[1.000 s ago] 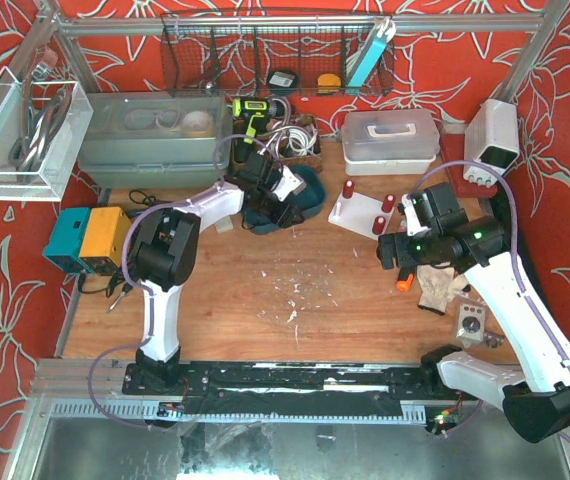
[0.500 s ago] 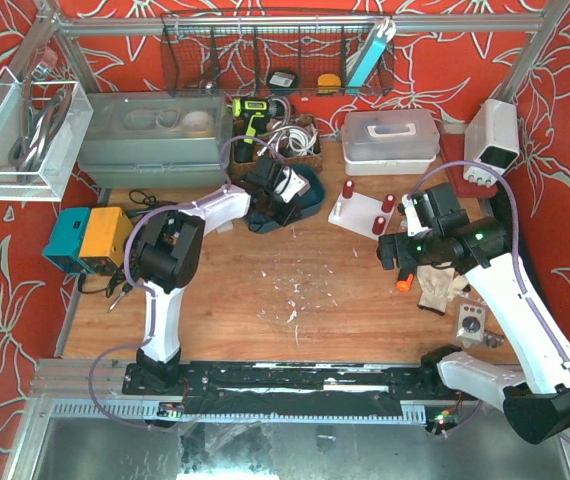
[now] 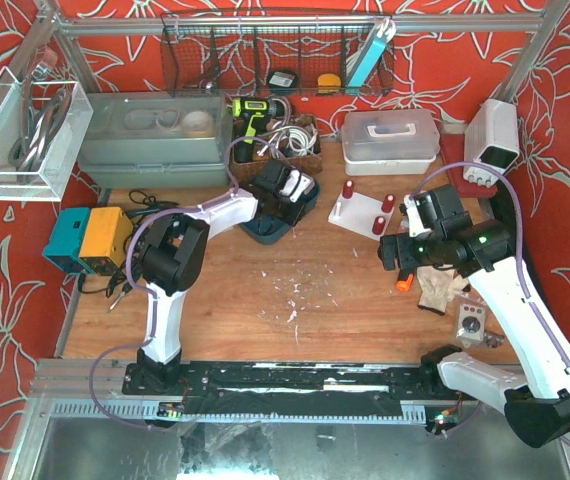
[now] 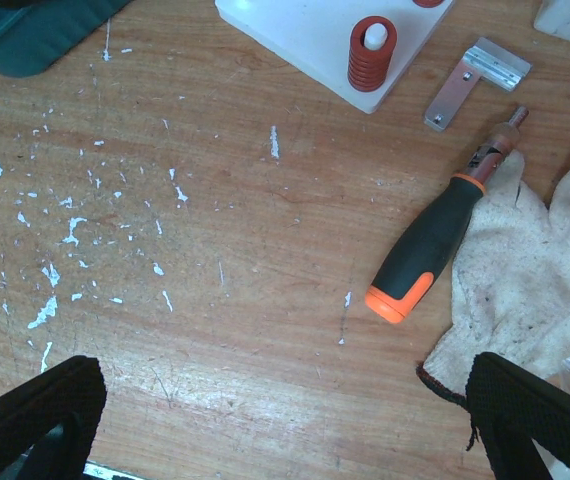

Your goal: Install the large spring

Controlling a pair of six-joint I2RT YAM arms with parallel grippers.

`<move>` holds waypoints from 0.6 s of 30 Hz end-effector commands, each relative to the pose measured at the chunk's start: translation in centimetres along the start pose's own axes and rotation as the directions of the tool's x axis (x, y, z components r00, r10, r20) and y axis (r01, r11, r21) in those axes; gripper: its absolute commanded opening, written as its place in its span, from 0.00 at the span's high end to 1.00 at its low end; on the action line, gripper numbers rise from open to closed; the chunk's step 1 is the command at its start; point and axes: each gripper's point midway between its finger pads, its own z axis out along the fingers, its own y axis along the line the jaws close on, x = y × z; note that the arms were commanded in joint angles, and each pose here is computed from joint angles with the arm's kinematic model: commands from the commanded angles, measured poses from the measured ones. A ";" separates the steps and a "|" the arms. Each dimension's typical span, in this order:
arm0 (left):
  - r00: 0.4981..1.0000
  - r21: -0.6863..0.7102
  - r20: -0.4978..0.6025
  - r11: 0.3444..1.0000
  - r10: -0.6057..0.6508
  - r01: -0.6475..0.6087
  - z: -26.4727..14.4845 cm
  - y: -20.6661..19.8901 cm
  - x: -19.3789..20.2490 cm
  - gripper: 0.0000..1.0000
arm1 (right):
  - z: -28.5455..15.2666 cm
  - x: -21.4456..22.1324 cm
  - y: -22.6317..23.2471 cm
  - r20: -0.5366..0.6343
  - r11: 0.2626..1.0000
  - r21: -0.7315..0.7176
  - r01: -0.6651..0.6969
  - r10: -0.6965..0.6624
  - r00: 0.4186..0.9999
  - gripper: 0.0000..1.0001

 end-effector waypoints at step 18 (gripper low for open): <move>0.932 -0.082 0.216 0.946 -0.291 0.314 -4.9 2.7 -7.9 0.47 | -0.3 0.8 0.2 -0.038 0.999 -0.010 -0.047 0.047 0.998 0.01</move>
